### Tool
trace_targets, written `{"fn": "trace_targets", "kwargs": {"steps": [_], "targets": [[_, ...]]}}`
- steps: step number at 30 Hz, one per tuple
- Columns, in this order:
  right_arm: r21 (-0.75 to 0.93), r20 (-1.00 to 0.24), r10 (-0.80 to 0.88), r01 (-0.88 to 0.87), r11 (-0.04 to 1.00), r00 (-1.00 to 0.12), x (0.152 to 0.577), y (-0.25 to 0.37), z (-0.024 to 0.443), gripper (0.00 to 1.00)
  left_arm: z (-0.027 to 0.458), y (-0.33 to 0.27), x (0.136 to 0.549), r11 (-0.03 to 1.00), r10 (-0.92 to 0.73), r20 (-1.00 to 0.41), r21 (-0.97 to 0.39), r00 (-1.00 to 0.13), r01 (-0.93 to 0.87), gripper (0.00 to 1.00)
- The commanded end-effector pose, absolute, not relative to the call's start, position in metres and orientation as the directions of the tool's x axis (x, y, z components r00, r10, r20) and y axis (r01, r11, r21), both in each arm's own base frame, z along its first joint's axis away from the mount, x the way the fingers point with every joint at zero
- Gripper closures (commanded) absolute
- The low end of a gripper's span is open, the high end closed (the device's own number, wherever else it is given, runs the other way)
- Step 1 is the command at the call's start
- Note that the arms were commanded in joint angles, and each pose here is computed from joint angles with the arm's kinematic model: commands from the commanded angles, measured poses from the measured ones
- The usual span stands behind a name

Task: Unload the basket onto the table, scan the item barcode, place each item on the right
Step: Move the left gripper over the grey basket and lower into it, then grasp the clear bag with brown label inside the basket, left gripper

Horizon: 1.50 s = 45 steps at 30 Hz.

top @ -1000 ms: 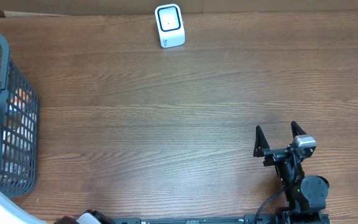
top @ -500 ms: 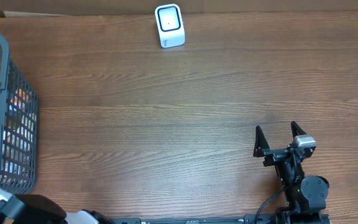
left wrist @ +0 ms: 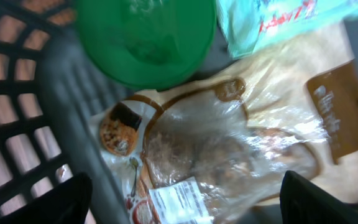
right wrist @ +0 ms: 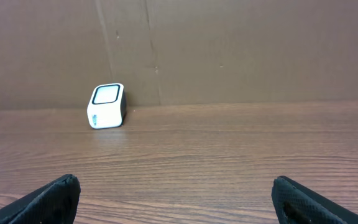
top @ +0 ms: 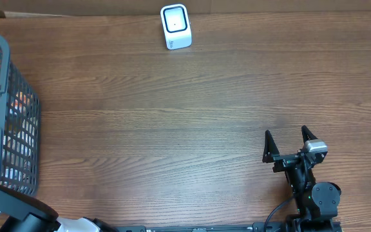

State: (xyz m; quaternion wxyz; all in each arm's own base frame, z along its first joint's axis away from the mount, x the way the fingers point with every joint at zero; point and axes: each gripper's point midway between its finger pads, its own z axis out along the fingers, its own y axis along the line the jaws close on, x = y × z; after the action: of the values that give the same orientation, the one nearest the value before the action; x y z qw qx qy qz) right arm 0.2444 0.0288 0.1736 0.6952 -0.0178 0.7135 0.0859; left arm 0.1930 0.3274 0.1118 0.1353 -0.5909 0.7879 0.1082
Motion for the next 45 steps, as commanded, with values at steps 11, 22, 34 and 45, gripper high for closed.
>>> {"fn": "trace_targets", "kwargs": {"steps": [11, 22, 34, 45], "targets": [[0.102, -0.995, 0.098, -0.144, 0.984, -0.031, 0.245, 0.028, 0.171, 0.0, 0.062, 0.324, 0.198, 0.532, -0.781, -0.341, 0.075, -0.523, -0.843, 0.15], [0.102, -0.995, 0.098, -0.144, 0.984, -0.031, 0.245, 0.028, 0.171, 0.0, 0.009, 0.319, 0.196, 0.595, -0.772, -0.217, 0.085, -0.598, -0.799, 0.13], [0.102, -0.995, 0.098, -0.144, 0.984, -0.031, 0.245, 0.028, 0.171, 0.0, 0.003, 0.318, 0.201, 0.603, -0.772, -0.211, 0.057, -0.6, -0.796, 0.96], [0.102, -0.995, 0.098, -0.144, 0.984, -0.031, 0.245, 0.028, 0.171, 0.0, 0.072, 0.332, 0.258, 0.685, -0.711, -0.319, -0.112, -0.627, -0.72, 0.52]]}}
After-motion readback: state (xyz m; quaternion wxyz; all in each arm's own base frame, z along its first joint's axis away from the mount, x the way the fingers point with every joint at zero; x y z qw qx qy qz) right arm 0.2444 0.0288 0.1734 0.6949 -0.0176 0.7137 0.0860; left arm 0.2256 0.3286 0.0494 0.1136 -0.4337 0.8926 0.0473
